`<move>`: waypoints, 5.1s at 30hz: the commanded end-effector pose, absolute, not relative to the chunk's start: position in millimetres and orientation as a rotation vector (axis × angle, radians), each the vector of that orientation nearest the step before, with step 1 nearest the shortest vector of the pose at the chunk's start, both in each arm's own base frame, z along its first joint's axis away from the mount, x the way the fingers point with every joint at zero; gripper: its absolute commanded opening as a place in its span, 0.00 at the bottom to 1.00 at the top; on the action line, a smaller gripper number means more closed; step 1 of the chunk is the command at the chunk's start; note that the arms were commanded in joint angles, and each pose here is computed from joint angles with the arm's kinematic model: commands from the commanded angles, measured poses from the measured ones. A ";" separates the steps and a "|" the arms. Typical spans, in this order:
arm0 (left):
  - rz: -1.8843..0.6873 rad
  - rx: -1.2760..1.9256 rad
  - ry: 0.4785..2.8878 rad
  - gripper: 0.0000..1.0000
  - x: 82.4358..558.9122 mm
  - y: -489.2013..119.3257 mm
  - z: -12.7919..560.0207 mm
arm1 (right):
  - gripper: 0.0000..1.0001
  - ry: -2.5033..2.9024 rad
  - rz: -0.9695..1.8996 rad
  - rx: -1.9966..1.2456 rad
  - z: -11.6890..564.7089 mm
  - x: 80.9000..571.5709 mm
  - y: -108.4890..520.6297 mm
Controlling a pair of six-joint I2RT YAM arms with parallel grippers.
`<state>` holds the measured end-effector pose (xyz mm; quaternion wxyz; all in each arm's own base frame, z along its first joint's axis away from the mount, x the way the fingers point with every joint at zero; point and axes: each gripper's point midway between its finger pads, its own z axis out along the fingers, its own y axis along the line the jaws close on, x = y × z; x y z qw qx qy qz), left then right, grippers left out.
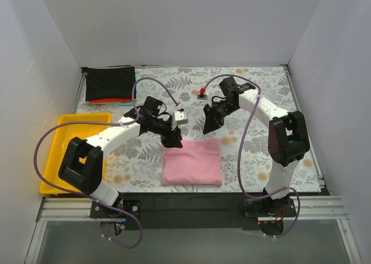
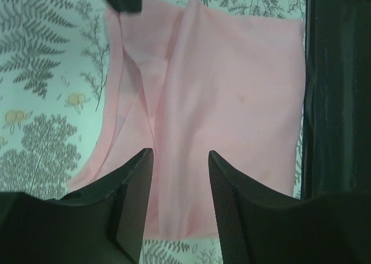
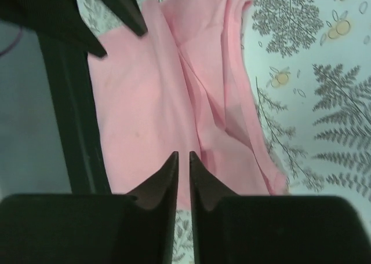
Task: Fold and stack the t-shirts
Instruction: Fold the tshirt
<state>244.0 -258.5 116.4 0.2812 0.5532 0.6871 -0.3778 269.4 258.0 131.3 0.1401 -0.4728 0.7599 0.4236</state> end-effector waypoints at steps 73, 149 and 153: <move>-0.478 1.506 1.466 0.37 305.3 -299.5 150.8 | 0.21 2.480 1.498 -1.190 52.4 272.7 318.2; -0.640 1.343 2.411 0.00 323.3 -173.4 65.9 | 0.01 2.432 0.665 -1.567 72.8 307.5 203.0; -0.585 1.316 2.413 0.00 339.7 -165.8 59.8 | 0.01 2.455 0.629 -1.546 67.5 316.3 197.8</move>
